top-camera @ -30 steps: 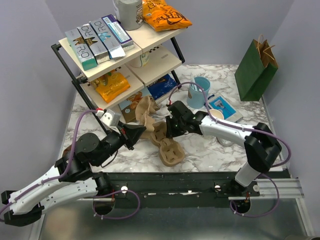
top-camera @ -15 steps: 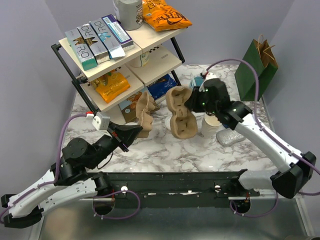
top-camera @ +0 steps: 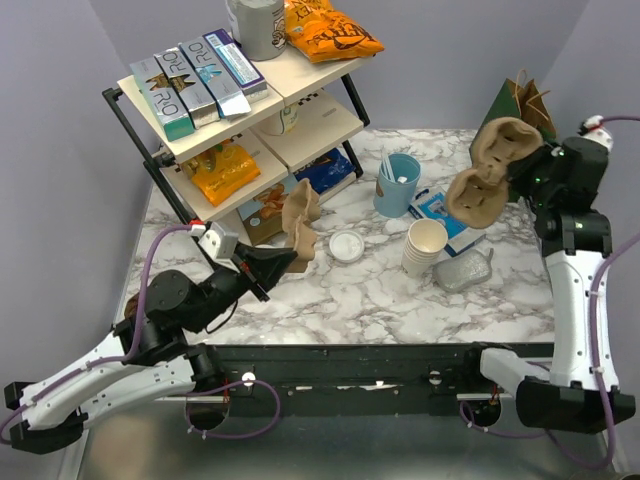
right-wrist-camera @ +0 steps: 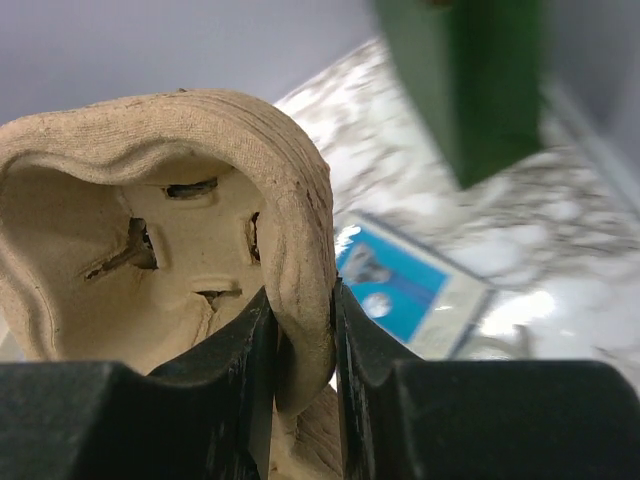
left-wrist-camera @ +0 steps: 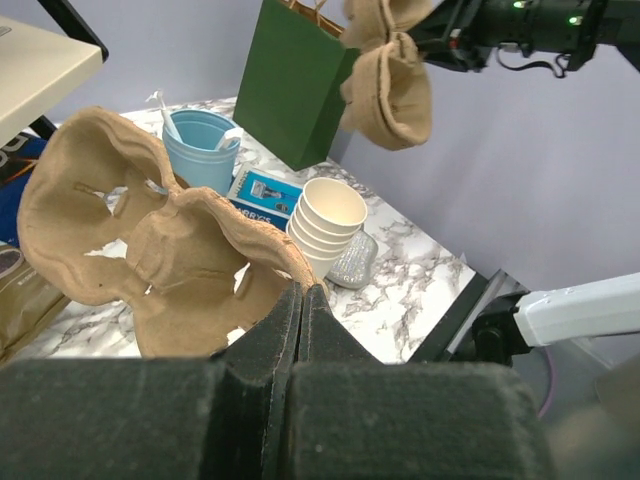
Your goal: Pack the takeout coffee
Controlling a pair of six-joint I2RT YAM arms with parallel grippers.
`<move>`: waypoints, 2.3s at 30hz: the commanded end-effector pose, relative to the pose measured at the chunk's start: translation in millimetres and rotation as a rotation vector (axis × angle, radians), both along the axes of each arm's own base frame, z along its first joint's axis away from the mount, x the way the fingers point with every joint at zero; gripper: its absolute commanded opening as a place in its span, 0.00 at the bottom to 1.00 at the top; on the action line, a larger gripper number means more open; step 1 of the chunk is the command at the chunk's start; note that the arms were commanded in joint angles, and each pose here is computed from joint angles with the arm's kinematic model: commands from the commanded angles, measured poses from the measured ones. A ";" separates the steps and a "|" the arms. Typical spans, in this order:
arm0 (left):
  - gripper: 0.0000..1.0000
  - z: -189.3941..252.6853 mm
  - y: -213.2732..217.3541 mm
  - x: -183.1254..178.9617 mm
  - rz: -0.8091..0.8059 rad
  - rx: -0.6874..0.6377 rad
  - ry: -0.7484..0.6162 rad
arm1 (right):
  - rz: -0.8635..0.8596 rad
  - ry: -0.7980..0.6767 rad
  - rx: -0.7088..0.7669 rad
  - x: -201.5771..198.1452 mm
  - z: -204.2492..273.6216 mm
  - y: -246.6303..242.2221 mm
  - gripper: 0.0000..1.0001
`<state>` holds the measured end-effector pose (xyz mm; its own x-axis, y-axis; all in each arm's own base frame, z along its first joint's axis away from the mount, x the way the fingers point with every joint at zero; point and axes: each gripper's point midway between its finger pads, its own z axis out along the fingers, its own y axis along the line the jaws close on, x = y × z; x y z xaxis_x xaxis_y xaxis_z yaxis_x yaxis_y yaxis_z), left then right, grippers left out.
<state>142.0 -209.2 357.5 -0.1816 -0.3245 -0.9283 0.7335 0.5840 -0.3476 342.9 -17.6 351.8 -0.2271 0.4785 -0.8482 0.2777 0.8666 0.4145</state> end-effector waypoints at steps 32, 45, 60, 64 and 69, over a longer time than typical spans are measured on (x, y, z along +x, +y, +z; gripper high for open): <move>0.00 -24.7 -52.6 4.7 -0.135 0.167 -0.078 | -0.498 0.955 -0.141 -128.3 -250.2 -171.4 0.27; 0.00 -53.6 -81.6 3.0 -0.232 0.298 -0.005 | -0.536 1.023 -0.098 -138.9 -264.1 -169.9 0.60; 0.00 -124.0 -100.7 -37.3 -0.432 0.396 0.131 | -0.198 0.300 -0.126 -91.8 -125.6 -104.6 0.87; 0.00 -124.6 -102.0 -35.4 -0.408 0.404 0.128 | 0.088 -0.007 -0.200 -69.3 -63.7 -52.3 0.88; 0.00 -121.8 -99.3 -33.1 -0.372 0.411 0.099 | 0.383 -0.228 -0.287 -49.8 -4.2 0.3 0.90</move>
